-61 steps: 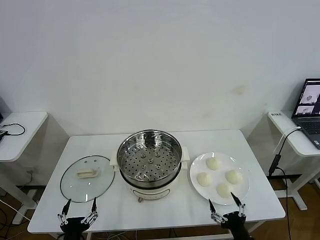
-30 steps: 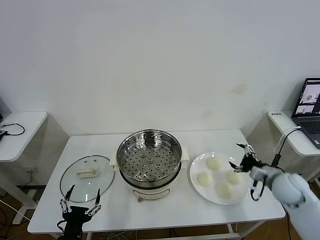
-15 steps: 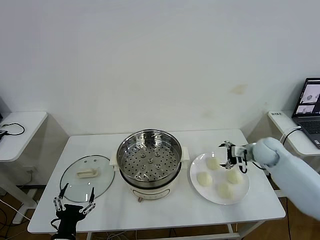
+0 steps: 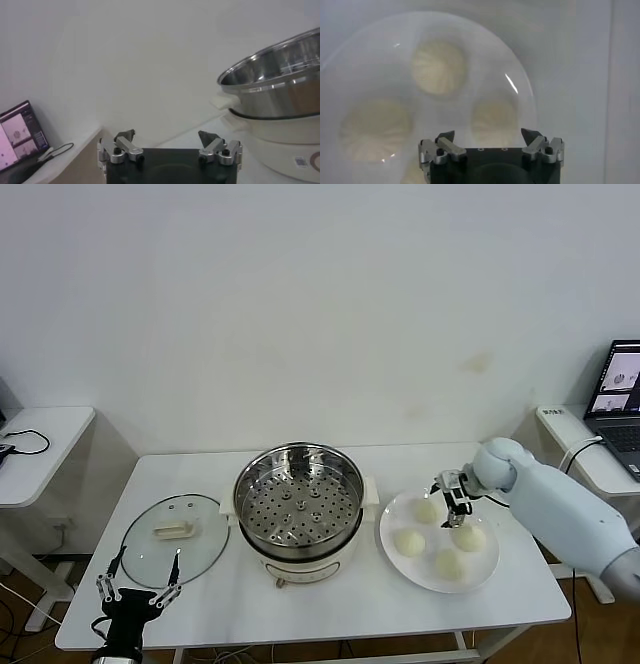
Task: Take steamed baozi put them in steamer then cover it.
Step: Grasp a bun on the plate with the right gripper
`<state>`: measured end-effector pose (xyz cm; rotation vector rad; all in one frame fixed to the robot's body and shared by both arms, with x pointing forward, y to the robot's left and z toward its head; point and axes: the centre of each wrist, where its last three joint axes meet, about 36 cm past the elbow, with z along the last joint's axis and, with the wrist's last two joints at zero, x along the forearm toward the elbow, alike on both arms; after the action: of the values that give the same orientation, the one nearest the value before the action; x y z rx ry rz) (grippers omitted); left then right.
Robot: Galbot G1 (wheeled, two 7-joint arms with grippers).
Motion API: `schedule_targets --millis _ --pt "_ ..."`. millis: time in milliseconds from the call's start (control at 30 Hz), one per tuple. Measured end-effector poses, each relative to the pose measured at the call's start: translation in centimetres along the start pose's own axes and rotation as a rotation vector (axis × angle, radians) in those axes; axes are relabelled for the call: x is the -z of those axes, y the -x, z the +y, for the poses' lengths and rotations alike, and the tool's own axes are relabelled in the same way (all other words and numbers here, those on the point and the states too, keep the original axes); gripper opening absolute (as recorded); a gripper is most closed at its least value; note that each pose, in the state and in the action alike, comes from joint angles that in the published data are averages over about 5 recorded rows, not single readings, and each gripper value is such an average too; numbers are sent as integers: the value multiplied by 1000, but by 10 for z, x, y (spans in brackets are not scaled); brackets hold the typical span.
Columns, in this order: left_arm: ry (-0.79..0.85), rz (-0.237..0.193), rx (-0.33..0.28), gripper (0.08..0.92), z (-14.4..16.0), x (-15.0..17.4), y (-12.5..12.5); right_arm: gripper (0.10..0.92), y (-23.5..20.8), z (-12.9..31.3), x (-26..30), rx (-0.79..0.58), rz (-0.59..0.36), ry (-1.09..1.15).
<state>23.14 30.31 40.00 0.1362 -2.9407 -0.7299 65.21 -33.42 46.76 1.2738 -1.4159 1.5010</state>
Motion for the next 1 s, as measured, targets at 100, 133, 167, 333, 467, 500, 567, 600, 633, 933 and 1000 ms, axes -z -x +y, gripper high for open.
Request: schedule_targets --millis 100,133,167,333,467,500,567,600,633,933,1000 --pt "3 -1 2 823 1 0 0 823 6 -5 1 12 16 -2" --pt "5 -1 3 823 1 0 0 823 7 -6 1 15 21 -1" --pt "6 -2 4 823 2 0 0 823 9 -7 2 18 26 -1" --pt "12 -5 6 823 3 1 0 822 16 -13 3 26 40 5" --pt "16 -7 9 823 4 2 0 814 21 -17 6 27 45 9" --pt "17 -7 9 823 5 2 0 808 22 -18 7 27 45 11" --pt "19 -7 10 823 5 2 -1 796 25 -20 9 26 46 12" --pt "20 -7 11 823 6 2 -1 786 26 -21 11 26 47 13" --pt "20 -7 11 823 6 2 -1 778 27 -22 12 27 48 13" --pt "23 -12 17 823 7 3 0 697 37 -27 23 42 57 6" --pt "23 -13 18 823 7 3 0 675 37 -27 23 46 59 5"
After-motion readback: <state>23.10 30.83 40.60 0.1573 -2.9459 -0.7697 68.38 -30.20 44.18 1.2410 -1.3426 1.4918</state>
